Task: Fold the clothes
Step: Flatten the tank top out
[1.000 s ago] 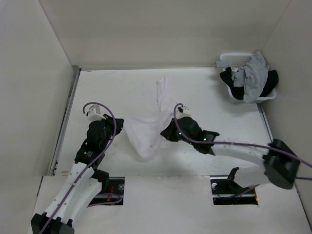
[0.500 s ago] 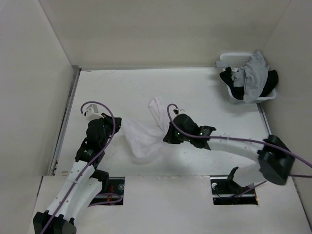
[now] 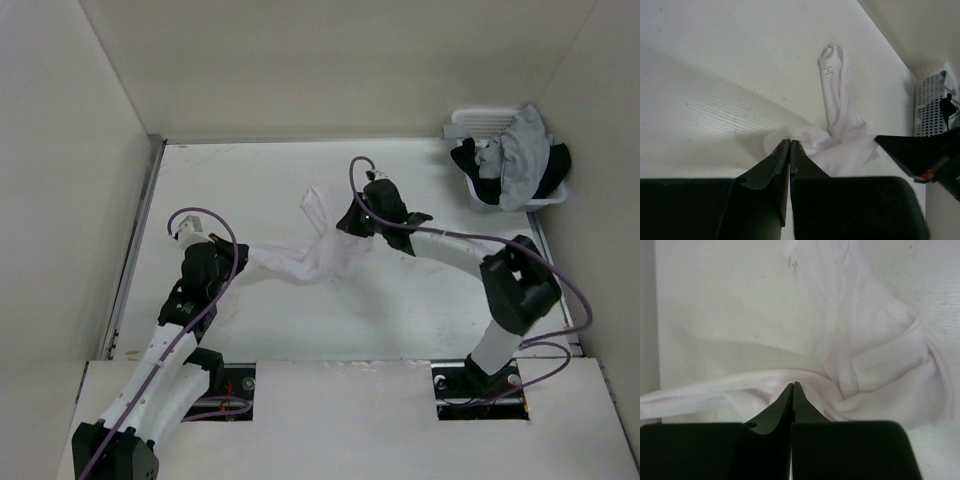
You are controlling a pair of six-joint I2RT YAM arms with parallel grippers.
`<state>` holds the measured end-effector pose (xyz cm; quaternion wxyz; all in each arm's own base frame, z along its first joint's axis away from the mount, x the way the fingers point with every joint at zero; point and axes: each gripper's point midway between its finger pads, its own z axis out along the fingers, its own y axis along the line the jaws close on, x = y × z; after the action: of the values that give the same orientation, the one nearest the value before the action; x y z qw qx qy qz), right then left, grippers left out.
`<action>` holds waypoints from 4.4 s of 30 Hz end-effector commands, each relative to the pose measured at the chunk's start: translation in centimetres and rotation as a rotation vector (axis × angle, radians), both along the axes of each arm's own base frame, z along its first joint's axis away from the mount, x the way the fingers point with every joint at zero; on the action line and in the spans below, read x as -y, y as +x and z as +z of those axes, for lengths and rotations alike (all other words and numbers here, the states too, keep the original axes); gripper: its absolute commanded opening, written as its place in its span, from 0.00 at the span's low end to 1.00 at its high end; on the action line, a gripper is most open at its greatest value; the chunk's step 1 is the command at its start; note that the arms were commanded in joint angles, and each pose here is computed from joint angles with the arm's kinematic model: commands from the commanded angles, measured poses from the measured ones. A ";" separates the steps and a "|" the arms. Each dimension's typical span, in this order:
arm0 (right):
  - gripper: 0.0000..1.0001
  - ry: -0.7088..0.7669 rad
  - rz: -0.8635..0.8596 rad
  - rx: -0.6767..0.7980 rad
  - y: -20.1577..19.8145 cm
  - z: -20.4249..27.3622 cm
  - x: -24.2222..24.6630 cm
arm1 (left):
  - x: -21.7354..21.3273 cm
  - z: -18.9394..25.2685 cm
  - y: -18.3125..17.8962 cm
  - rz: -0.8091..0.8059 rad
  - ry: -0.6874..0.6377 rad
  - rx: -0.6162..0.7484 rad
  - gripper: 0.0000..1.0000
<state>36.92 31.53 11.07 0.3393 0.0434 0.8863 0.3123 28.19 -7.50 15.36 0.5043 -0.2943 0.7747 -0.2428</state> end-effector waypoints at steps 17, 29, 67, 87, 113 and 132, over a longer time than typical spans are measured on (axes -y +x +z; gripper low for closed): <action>0.00 -0.013 0.088 -0.155 -18.7 -2.7 5.5 | 0.2 2.8 0.8 0.010 0.011 0.118 0.01; 0.00 -0.079 0.030 -0.088 -4.9 -5.9 1.8 | -0.3 0.3 0.2 0.018 0.026 0.050 0.01; 0.33 -0.105 -0.099 -0.115 -9.9 -8.3 5.0 | 1.3 -1.4 -1.6 -0.027 0.004 0.038 0.01; 0.00 0.043 -0.172 0.304 -12.8 12.9 9.6 | 0.6 14.8 -1.2 0.010 -0.045 0.359 0.01; 0.01 0.090 -0.164 0.787 -9.8 41.2 12.8 | -0.5 35.2 -0.7 0.142 0.054 0.771 0.02; 0.01 0.118 -0.216 0.794 4.9 47.8 13.8 | -4.5 41.6 13.1 0.185 0.060 0.769 0.01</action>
<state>46.02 18.66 54.76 0.6635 0.0458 0.6855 0.2962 44.91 -3.18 50.93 0.7471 -0.2625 0.5616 -0.2400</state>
